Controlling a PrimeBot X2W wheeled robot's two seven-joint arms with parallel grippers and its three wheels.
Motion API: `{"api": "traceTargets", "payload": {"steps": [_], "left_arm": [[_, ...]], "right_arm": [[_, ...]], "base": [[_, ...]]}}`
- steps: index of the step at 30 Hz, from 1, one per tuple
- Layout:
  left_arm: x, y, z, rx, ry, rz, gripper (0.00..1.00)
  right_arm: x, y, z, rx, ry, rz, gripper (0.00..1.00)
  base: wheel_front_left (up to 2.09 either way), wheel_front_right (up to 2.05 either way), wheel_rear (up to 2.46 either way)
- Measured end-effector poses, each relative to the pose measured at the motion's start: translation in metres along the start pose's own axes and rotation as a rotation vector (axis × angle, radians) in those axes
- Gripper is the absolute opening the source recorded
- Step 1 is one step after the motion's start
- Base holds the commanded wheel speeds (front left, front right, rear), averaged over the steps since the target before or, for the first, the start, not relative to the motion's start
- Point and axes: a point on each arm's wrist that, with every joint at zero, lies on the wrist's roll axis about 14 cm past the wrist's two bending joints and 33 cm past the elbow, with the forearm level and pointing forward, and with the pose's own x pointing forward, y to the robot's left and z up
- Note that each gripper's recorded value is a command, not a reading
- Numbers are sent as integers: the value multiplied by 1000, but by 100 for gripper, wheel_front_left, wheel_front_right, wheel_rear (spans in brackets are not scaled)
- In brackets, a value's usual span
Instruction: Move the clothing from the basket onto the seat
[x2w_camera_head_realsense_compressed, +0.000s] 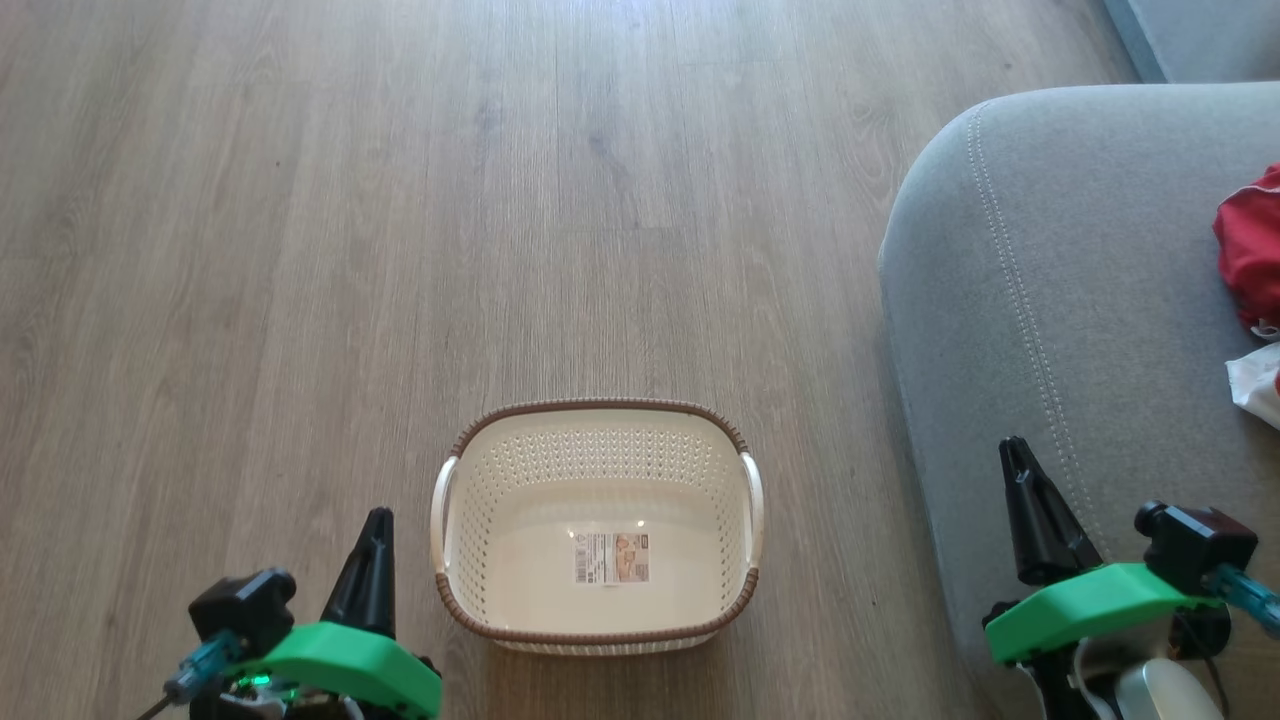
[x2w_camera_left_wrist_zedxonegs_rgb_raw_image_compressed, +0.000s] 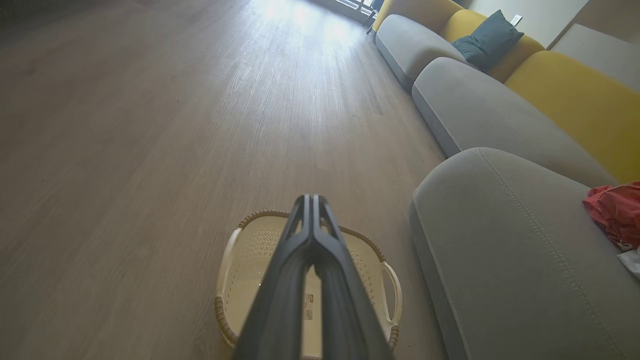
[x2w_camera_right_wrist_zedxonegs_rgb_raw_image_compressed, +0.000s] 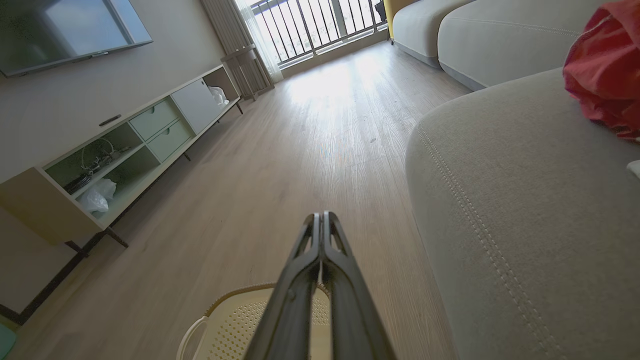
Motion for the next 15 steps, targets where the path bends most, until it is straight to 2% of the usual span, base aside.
{"api": "traceTargets", "payload": {"steps": [15], "left_arm": [[1, 9, -1, -165, 24, 35, 0]], "right_arm": [[-1, -10, 2, 164, -2, -50, 0]], "base": [[0, 0, 0]]}}
